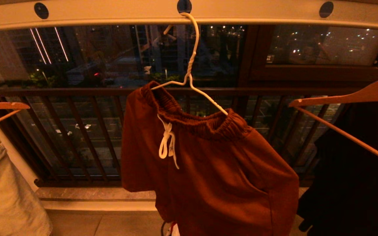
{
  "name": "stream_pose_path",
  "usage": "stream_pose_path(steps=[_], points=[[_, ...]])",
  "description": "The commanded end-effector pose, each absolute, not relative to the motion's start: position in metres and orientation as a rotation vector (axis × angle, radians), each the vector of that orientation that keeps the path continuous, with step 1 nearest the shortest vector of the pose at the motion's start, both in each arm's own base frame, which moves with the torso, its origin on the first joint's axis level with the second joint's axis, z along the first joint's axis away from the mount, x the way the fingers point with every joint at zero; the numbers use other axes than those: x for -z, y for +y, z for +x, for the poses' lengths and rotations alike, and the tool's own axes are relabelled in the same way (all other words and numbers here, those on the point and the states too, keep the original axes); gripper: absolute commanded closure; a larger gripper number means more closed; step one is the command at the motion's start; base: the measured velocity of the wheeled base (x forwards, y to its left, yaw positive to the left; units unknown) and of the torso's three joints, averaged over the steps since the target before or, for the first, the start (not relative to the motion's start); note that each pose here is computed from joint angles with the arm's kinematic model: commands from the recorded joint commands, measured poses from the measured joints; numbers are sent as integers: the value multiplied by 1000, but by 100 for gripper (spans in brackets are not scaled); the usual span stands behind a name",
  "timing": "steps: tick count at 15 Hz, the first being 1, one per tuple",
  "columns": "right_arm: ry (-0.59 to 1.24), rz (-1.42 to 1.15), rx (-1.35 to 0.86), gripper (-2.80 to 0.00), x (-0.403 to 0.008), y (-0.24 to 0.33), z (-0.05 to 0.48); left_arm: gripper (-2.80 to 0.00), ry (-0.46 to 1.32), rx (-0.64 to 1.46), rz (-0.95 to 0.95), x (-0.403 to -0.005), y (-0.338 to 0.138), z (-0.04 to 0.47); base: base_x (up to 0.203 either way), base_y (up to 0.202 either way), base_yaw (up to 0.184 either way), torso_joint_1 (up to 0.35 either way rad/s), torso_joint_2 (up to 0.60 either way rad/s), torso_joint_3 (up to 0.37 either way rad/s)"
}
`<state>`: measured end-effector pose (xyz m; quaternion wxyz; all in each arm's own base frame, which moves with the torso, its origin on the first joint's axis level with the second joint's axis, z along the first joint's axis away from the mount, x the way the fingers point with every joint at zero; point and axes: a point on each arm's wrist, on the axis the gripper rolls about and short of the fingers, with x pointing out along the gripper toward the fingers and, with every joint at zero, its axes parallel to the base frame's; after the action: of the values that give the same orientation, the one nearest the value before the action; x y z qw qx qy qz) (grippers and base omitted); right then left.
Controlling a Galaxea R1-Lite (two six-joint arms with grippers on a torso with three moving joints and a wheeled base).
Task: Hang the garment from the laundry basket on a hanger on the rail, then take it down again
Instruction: Take the clothes off the clothes rack
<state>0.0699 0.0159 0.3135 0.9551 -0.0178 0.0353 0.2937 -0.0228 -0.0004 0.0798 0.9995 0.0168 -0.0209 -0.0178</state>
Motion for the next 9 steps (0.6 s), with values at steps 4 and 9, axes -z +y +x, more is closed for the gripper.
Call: stream_pose_path(steps=[4, 9], points=[[106, -31, -719, 0, -328, 31, 101, 0, -28, 36, 36, -76, 0, -22, 0, 0, 0, 0, 0, 0], [145, -32, -809, 0, -330, 56, 129, 0, -27, 36, 37, -76, 0, -22, 0, 0, 0, 0, 0, 0]])
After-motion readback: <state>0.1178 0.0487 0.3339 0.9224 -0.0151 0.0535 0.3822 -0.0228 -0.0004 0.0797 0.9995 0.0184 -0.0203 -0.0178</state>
